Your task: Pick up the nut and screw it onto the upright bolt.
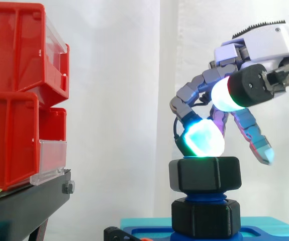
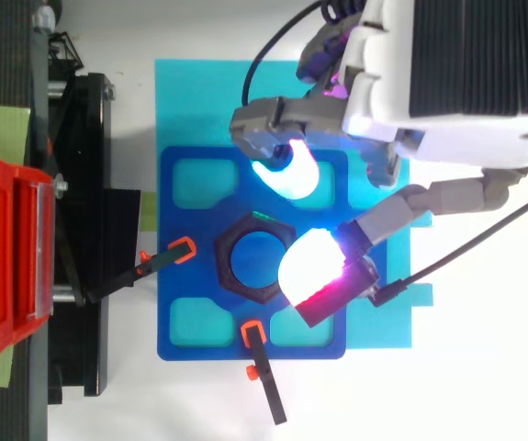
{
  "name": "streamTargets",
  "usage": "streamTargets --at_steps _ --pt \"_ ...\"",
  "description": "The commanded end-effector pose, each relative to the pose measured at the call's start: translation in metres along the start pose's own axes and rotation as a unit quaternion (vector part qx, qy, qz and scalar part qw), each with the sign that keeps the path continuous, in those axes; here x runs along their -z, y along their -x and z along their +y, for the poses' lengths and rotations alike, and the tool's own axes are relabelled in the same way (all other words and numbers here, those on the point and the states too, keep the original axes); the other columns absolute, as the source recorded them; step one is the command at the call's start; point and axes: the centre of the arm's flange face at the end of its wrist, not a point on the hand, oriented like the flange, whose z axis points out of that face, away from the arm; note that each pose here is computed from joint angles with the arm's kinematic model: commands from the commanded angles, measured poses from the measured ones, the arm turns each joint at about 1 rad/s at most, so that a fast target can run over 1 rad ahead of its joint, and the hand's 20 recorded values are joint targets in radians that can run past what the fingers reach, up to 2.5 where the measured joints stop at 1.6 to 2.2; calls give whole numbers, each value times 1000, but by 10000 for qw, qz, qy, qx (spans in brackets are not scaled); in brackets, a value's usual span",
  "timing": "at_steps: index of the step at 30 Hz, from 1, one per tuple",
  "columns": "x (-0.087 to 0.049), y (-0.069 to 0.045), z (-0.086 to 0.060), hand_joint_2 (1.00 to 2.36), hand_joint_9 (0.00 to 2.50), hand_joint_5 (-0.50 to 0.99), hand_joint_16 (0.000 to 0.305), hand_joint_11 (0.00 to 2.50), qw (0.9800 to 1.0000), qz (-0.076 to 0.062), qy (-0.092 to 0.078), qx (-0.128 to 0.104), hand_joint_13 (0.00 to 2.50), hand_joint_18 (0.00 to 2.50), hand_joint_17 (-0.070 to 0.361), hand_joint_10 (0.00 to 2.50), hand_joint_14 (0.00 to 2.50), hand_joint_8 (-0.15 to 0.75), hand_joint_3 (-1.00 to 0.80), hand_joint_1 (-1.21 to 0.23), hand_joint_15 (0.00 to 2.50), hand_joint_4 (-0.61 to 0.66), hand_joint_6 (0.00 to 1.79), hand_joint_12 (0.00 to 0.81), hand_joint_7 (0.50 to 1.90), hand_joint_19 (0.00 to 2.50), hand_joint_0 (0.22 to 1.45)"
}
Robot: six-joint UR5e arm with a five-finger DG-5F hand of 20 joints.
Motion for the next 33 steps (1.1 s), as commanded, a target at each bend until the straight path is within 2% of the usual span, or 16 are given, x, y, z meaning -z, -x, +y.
streamTargets --at_steps 1,2,4,5,7,10,13,15,18,21,23,24,27,30,31,33 --pt "1 9 -2 1000 1614 30 33 118 10000 22 -17 43 1018 833 75 4 0 243 -500 -317 7 151 505 274 1207 239 446" --pt "2 13 -3 1000 1541 6 36 115 10000 0 -10 48 985 813 81 4 0 248 -500 -317 15 181 505 287 1121 247 445" --pt "1 17 -1 1000 1502 -18 38 124 10000 -44 27 54 947 794 86 4 1 261 -500 -317 20 195 505 300 1049 269 443" --pt "0 19 -1 1000 1376 -52 42 83 10000 -66 34 53 856 753 95 3 0 267 -500 -319 11 205 504 317 950 278 439" --pt "-1 20 1 1000 1276 -75 45 70 9999 -121 67 53 789 685 101 3 0 266 -500 -321 17 189 504 330 886 295 435" --pt "-7 22 8 1000 1073 -112 47 5 9991 -350 234 59 672 551 107 0 0 266 -500 -324 15 152 503 352 783 281 429" --pt "-12 16 12 1000 897 -139 49 0 9979 -520 383 52 547 412 111 0 0 262 -500 -328 0 135 502 369 710 231 423" --pt "-18 0 16 1000 792 -151 50 0 9961 -721 509 52 472 302 112 0 0 251 -500 -329 0 123 502 376 681 197 417" --pt "-24 -16 24 1000 660 -174 51 0 9929 -977 682 -7 367 135 115 0 0 251 -500 -335 0 111 501 388 643 125 412" --pt "-24 -30 26 1000 596 -183 52 0 9926 -978 718 -99 294 34 117 0 0 246 -500 -348 0 101 501 390 623 91 403" --pt "-22 -53 24 1000 543 -187 53 0 9926 -909 762 -247 229 0 120 0 0 249 -500 -355 0 100 501 398 619 51 394" --pt "-22 -59 24 1000 543 -187 53 0 9916 -954 805 -340 216 0 120 0 0 250 -500 -356 0 98 501 398 618 43 393" --pt "-25 -59 27 1000 544 -188 54 0 9879 -1167 918 -447 190 0 122 0 0 254 -500 -354 0 102 501 402 620 20 388" --pt "-24 -59 27 1000 541 -188 54 0 9885 -1123 904 -453 180 0 122 0 0 255 -500 -354 0 107 501 401 622 11 387" --pt "-23 -61 26 1000 537 -186 55 0 9897 -1037 873 -449 178 0 123 0 0 256 -500 -352 0 111 501 402 625 6 387" --pt "-22 -64 25 1000 535 -185 55 0 9907 -966 847 -446 177 0 124 0 0 257 -500 -346 0 111 501 404 626 5 386"
